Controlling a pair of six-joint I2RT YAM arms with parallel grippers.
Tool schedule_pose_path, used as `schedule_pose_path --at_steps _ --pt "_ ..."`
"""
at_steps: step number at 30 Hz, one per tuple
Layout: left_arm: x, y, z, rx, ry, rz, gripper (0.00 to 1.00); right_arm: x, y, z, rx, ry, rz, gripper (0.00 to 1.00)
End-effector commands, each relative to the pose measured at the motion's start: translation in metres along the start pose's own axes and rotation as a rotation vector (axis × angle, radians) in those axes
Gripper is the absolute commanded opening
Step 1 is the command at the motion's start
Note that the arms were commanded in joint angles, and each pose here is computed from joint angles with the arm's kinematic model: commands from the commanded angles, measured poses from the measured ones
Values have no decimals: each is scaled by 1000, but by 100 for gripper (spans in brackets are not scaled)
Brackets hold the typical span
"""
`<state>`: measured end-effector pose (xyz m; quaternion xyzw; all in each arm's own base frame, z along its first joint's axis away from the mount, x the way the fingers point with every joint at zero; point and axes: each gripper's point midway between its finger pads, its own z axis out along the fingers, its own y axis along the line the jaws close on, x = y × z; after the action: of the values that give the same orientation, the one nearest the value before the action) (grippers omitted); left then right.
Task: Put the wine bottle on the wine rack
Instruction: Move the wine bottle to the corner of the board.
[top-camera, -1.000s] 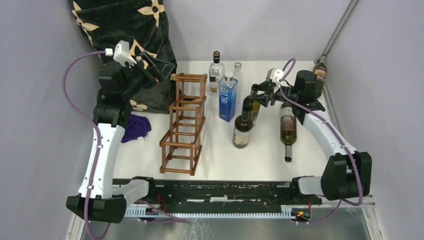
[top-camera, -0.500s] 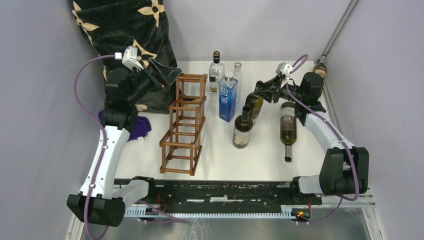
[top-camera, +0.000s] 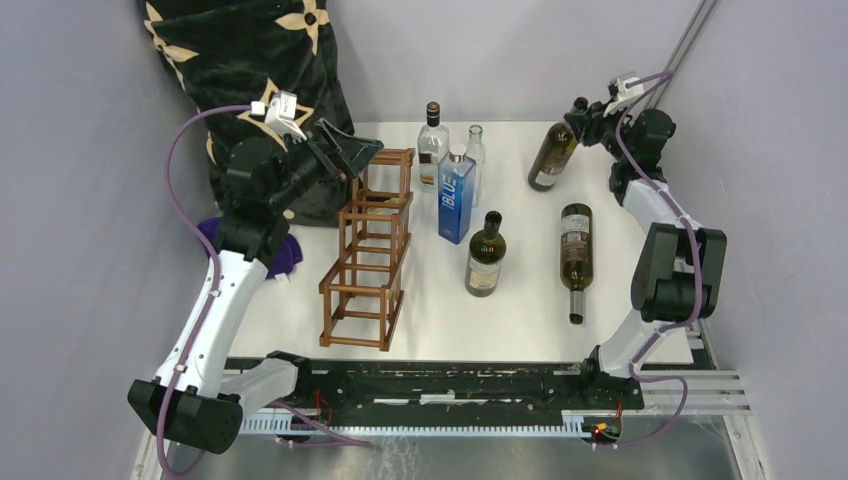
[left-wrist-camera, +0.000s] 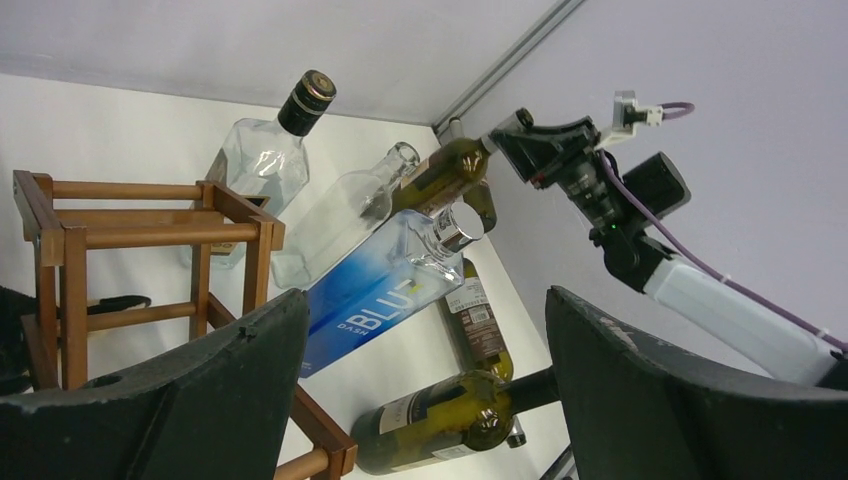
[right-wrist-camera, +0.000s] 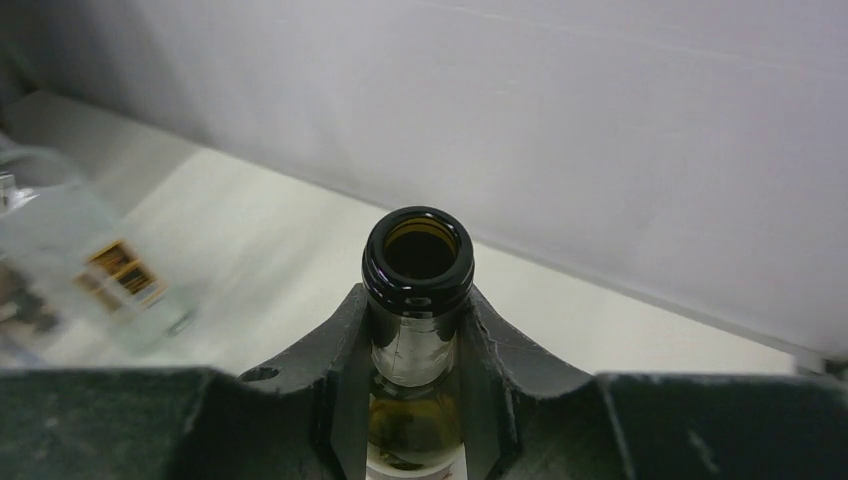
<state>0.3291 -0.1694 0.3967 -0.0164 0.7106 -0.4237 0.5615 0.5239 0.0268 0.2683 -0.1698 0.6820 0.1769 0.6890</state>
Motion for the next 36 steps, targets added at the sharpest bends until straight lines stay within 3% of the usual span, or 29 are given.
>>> schedule_pose_path --at_steps 1,11,17,20,29,36 --pt "-8 -5 3 17 -50 83 92 -75 -60 11 231 -184 -162 1" --pt "0 -8 10 3 -47 93 92 -68 -113 26 343 -177 -209 9" --pt "6 -12 18 -1 -32 108 92 -56 -100 31 263 -149 -195 44" --pt "8 -14 21 0 -20 120 92 -52 -92 29 230 -144 -182 55" --pt "11 -19 27 10 0 140 92 -61 -82 19 222 -142 -177 67" --pt "11 -25 27 19 0 144 92 -75 -72 3 225 -125 -206 70"
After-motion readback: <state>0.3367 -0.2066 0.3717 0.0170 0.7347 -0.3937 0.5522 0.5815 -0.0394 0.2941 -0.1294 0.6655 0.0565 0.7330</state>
